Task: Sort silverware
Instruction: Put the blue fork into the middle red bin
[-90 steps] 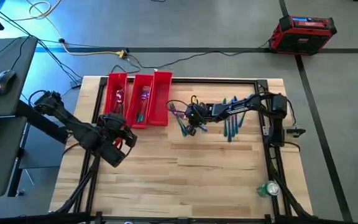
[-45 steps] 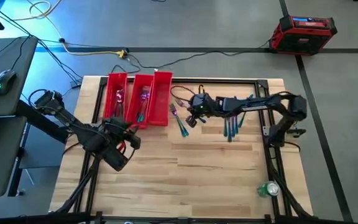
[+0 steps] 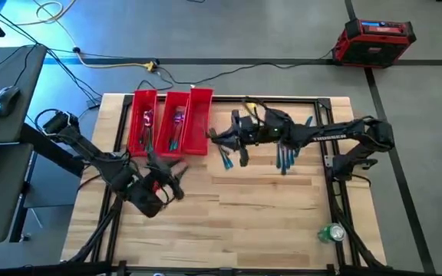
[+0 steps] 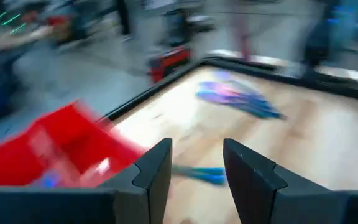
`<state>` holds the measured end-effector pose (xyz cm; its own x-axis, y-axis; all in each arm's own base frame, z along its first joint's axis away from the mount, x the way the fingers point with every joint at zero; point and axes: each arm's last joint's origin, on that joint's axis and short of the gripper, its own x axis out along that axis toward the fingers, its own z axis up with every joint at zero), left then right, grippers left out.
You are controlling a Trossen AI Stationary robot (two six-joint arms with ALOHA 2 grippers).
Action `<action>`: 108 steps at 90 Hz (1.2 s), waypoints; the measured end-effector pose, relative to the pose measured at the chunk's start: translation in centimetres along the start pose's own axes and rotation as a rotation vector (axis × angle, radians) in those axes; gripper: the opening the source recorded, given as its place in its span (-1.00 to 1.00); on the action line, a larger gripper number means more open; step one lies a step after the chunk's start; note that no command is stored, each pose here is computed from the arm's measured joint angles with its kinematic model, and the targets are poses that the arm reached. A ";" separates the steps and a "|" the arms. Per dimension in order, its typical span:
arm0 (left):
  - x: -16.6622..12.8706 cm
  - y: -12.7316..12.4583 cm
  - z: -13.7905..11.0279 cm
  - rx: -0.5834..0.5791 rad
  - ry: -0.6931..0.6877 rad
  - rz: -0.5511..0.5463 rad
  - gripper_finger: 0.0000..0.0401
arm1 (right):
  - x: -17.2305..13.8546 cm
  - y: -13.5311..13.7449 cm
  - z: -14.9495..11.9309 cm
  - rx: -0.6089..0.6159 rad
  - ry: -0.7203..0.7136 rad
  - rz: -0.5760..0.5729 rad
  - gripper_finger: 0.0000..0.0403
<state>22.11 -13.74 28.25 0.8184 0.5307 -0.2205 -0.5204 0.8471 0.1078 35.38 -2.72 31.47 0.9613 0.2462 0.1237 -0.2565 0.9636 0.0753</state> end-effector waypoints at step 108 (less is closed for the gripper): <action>8.0 0.2 4.2 0.009 -0.294 -0.132 -0.39 | 0.8 3.2 0.6 -0.076 -0.087 0.153 -1.00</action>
<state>29.64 -9.22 30.61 0.9150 0.3996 0.0561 -0.4035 0.9088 0.1062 35.26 0.53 32.41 0.8985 0.3837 0.2133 -0.3876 0.9215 -0.0251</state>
